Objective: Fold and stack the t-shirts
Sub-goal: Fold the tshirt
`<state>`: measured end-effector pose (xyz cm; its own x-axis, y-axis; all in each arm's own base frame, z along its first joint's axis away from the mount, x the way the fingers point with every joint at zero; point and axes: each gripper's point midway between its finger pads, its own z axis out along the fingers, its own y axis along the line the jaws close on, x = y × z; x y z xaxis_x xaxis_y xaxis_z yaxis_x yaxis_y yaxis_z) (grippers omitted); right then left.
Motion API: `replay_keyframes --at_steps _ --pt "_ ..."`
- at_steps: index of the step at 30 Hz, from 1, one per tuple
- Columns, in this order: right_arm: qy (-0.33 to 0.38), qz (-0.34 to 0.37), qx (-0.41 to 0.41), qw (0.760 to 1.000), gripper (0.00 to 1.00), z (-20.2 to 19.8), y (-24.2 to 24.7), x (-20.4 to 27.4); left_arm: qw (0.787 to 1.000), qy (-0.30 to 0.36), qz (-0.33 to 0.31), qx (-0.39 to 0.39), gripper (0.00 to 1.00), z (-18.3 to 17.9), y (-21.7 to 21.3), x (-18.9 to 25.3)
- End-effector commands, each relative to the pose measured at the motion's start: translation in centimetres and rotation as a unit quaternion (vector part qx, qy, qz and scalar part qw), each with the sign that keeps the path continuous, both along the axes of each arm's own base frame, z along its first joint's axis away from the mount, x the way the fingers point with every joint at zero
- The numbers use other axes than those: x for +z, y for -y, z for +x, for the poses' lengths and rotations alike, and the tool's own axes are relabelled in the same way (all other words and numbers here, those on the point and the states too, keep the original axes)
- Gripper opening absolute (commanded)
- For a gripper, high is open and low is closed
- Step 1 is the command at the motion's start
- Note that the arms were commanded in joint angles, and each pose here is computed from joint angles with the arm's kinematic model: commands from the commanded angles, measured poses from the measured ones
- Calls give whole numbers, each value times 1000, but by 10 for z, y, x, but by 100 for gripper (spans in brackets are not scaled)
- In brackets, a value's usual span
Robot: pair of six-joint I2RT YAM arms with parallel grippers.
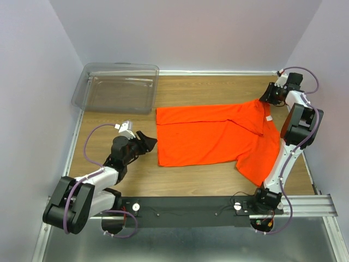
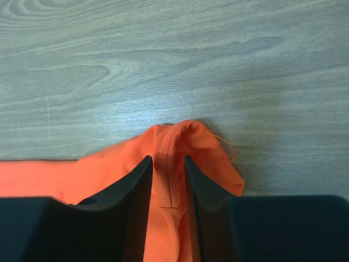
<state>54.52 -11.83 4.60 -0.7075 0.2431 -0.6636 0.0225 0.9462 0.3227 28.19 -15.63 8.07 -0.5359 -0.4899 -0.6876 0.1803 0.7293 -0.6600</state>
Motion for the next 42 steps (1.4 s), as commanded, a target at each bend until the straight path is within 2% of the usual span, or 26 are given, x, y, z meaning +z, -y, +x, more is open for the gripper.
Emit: replay_keyframes --at_steps 1,4,5,11,14,18,20,22,23,24,26,33,36,42 --pt "-3 8 -3 1000 35 5 1 -6 1000 24 -6 -5 62 6 2 14" --pt "-4 9 -4 1000 20 4 1 -6 1000 28 -4 -4 62 9 2 19" --pt "-5 1 -8 1000 11 1 3 -4 1000 30 -3 -3 61 12 3 22" --pt "-8 -49 -21 999 1 -14 17 6 998 62 13 -12 61 36 10 46" --pt "-8 -56 -28 998 1 -19 23 10 996 86 17 -21 59 66 21 70" --pt "-8 -55 -27 998 1 -21 24 8 996 83 22 -29 54 100 37 75" --pt "-10 -51 -27 998 1 -22 24 6 998 52 31 -32 50 114 44 54" --pt "-7 -50 -26 998 1 -21 24 8 997 55 35 -33 46 133 56 61" --pt "-6 -50 -26 998 1 -21 23 8 998 26 47 -33 45 138 59 40" --pt "-5 -50 -27 998 1 -21 24 9 997 34 50 -36 42 147 68 48" --pt "0 -53 -28 998 1 -21 26 13 997 10 70 -28 40 160 73 34" --pt "7 -57 -30 998 1 -22 29 17 987 -52 148 21 36 184 68 -9" --pt "10 -62 -34 997 1 -23 31 19 983 -69 168 39 35 190 63 -21" --pt "17 -76 -45 996 1 -21 38 26 977 -97 186 27 35 193 65 -43"
